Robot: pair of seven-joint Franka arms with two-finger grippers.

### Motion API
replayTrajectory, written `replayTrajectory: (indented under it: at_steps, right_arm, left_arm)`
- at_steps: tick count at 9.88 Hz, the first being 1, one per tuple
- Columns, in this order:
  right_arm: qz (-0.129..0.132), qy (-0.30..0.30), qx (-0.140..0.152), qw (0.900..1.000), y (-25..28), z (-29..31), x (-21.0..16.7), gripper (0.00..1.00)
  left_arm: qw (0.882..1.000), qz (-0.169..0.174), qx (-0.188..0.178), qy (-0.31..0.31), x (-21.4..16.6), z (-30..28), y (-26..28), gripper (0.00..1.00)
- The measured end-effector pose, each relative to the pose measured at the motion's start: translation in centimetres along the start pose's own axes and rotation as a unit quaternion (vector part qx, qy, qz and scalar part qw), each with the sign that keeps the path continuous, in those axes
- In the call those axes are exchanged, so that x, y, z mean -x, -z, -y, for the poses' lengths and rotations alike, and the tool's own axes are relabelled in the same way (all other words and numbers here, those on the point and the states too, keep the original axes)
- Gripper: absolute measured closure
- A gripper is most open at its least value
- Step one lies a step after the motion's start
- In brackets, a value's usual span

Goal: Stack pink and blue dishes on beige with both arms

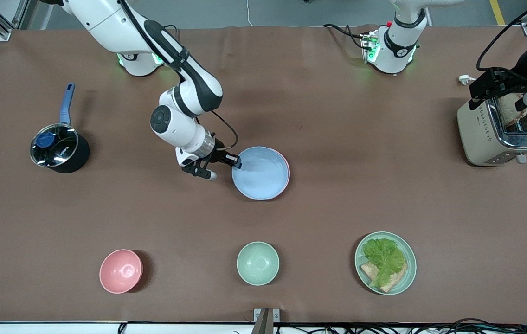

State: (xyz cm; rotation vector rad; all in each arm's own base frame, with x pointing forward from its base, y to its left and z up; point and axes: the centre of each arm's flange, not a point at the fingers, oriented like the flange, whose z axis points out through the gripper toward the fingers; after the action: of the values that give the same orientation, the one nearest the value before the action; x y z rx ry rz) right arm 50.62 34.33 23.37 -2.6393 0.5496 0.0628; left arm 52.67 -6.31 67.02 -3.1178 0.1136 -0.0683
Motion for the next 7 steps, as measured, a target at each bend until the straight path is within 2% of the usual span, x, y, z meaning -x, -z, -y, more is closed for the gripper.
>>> replayTrajectory:
  at_steps: [2, 3, 4, 5, 7]
  right_arm:
    - [-0.018, -0.004, -0.006, 1.0, 3.5, -0.1, -3.0, 0.2]
    - [-0.017, 0.013, 0.011, 1.0, 6.5, -0.3, -4.9, 0.06]
    - [-0.019, 0.037, 0.043, 0.998, 10.5, -0.8, -6.8, 0.0]
    - [-0.03, 0.061, 0.084, 0.994, 15.1, -1.7, -8.3, 0.0]
    - [-0.071, 0.068, 0.146, 0.984, 25.0, -3.7, -9.6, 0.0]
  left_arm:
    - [1.0, -0.001, 0.0, -0.001, 0.0, 0.0, 0.1, 0.0]
    - [1.0, -0.002, 0.0, -0.001, 0.0, 0.0, 0.2, 0.0]
    - [1.0, -0.004, 0.0, -0.001, 0.0, 0.1, 0.4, 0.0]
    - [1.0, -0.007, 0.0, 0.0, 0.0, 0.1, 0.6, 0.0]
    - [1.0, -0.012, 0.001, 0.001, 0.0, 0.3, 1.2, 0.0]
